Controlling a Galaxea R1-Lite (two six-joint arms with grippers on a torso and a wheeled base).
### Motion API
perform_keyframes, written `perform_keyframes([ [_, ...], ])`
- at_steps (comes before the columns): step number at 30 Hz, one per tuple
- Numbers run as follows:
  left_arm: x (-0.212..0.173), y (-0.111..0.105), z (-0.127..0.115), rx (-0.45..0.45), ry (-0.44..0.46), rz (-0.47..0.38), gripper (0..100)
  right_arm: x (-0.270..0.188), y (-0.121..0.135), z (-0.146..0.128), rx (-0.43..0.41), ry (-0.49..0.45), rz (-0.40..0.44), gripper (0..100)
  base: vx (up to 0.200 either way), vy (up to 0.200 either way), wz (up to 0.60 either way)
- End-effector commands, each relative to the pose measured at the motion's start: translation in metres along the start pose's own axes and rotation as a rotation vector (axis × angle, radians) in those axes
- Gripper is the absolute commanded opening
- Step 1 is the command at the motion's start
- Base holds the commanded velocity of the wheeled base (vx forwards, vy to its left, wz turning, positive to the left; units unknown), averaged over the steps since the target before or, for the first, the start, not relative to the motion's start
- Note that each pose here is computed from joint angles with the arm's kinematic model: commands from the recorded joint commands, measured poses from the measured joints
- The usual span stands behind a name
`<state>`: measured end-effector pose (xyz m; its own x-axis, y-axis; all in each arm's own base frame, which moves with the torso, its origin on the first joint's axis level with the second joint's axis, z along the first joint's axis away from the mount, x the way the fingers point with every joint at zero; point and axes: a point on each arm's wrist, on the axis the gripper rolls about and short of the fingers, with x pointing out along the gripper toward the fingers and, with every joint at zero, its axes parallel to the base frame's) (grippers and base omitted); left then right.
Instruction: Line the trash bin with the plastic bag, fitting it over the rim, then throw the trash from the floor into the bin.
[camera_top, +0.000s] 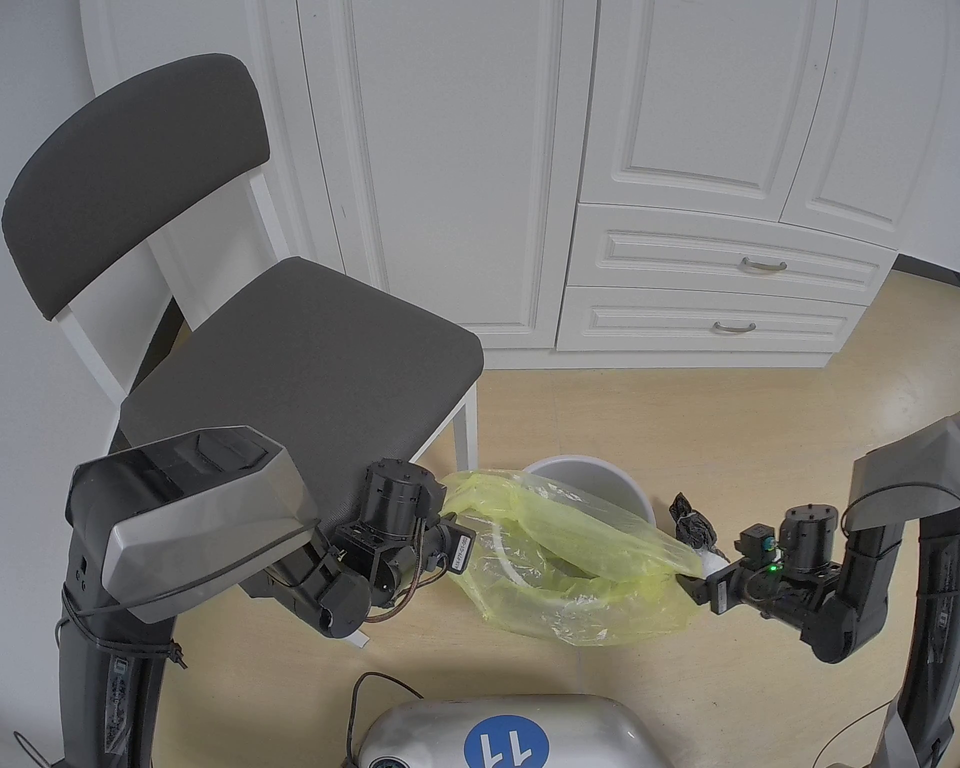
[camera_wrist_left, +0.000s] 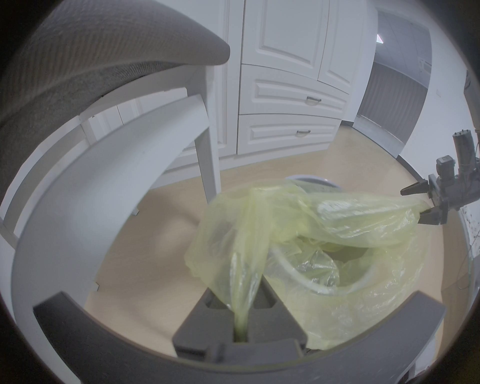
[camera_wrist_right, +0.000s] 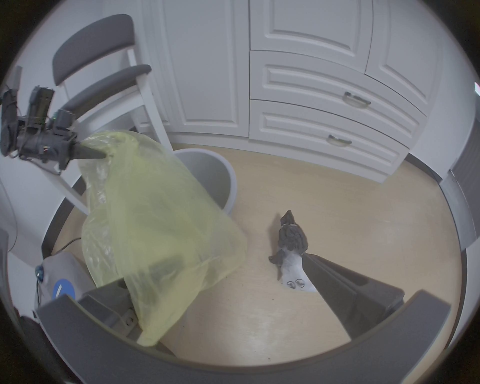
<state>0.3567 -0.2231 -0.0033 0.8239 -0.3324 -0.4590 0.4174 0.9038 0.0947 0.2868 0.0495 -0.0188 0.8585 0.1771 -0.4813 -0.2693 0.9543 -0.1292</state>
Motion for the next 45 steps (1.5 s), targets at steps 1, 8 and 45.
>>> perform_keyframes([
  [1,-0.001,0.0,0.003,-0.006,-0.039,0.0,0,-0.029,-0.024,0.008,-0.017,-0.052,-0.009,100,0.0,0.0,0.0],
  [8,-0.001,0.0,0.004,-0.007,-0.041,0.0,0,-0.042,-0.035,-0.005,-0.055,-0.053,0.094,100,0.0,0.0,0.0],
  [45,0.021,0.024,-0.006,-0.03,0.001,0.053,0,-0.057,-0.076,-0.043,0.18,-0.199,0.732,100,0.0,0.0,0.0],
])
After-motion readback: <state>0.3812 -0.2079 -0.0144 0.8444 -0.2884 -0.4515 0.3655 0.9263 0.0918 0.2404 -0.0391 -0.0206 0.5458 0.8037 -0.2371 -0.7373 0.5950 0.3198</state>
